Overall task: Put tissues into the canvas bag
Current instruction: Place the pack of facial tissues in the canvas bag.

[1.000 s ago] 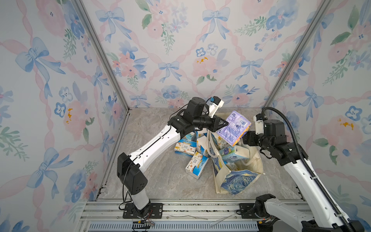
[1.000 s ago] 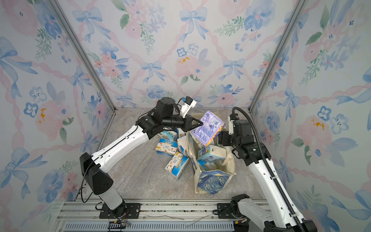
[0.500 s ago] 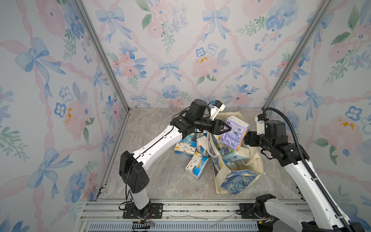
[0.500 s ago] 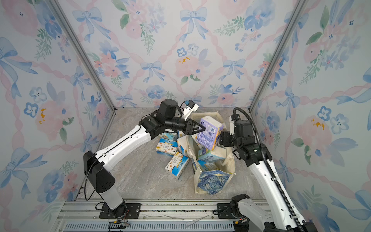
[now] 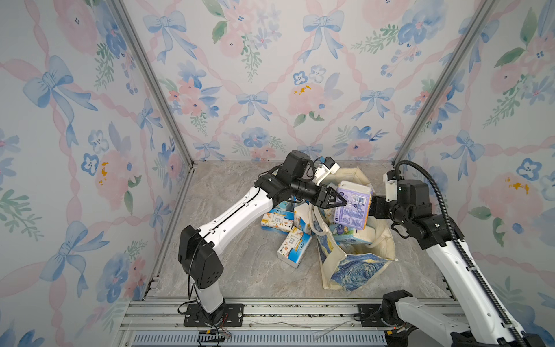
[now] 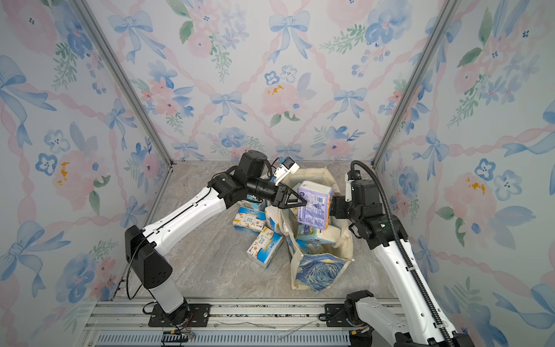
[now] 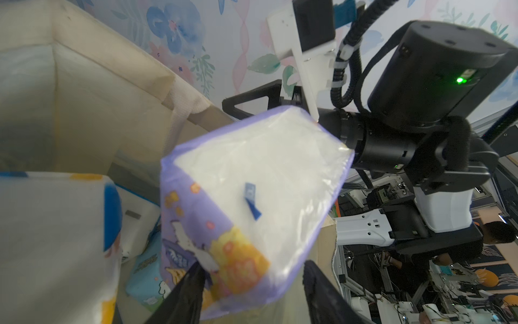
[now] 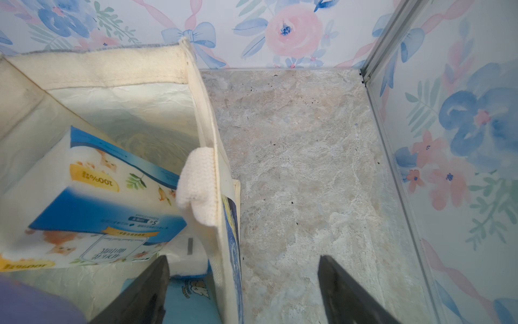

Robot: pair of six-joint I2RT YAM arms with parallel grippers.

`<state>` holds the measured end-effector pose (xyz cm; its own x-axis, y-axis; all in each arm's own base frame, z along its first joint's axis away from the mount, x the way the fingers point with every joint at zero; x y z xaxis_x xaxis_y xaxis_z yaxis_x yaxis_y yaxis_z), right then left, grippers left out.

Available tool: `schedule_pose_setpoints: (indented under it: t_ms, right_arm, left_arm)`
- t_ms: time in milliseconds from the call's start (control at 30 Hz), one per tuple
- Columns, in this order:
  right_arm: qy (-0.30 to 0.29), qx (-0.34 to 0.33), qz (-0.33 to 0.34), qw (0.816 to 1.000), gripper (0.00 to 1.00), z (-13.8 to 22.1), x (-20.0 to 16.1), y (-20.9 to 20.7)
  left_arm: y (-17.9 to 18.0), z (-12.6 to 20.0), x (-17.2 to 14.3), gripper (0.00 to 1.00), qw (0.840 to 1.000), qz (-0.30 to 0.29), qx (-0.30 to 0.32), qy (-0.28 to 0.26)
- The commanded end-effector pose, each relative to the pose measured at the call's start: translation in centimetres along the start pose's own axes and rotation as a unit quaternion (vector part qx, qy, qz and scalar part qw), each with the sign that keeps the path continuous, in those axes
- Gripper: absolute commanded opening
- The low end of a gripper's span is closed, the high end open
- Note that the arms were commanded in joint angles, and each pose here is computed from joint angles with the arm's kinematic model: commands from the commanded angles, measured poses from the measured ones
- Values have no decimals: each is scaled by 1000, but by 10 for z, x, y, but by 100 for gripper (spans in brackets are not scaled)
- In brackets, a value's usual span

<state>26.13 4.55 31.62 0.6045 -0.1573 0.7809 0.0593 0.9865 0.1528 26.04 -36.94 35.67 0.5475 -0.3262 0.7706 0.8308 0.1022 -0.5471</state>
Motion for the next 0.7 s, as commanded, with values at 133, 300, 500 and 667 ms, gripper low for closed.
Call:
schedule_pose_setpoints:
  t_ms: [133, 300, 500, 667]
  right_arm:
    - [-10, 3, -3, 1000, 86, 3, 0, -1]
    - [-14, 3, -4, 1000, 86, 6, 1, -1]
    - [-12, 3, -5, 1000, 86, 5, 1, -1]
    - [-11, 10, -9, 1000, 85, 6, 2, 1]
  left_arm:
    - [-17, 31, 4, 66, 999, -32, -22, -13]
    - [1, 76, 17, 64, 994, -31, 86, -66]
    - [36, 112, 16, 53, 965, -11, 244, -93]
    - [59, 94, 4, 49, 969, 15, 238, -67]
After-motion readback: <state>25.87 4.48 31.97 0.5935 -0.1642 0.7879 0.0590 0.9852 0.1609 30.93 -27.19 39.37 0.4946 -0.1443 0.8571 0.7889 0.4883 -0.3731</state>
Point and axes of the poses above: each gripper's point midway between its finger pads, its own z axis back along the fingers, its own y axis along the line the jaws close on, x = y × z, the point moved 5 cm from there along z, back along the fingers, and after that the axes turned 9 degrees about -z, right-handed, at the moved point
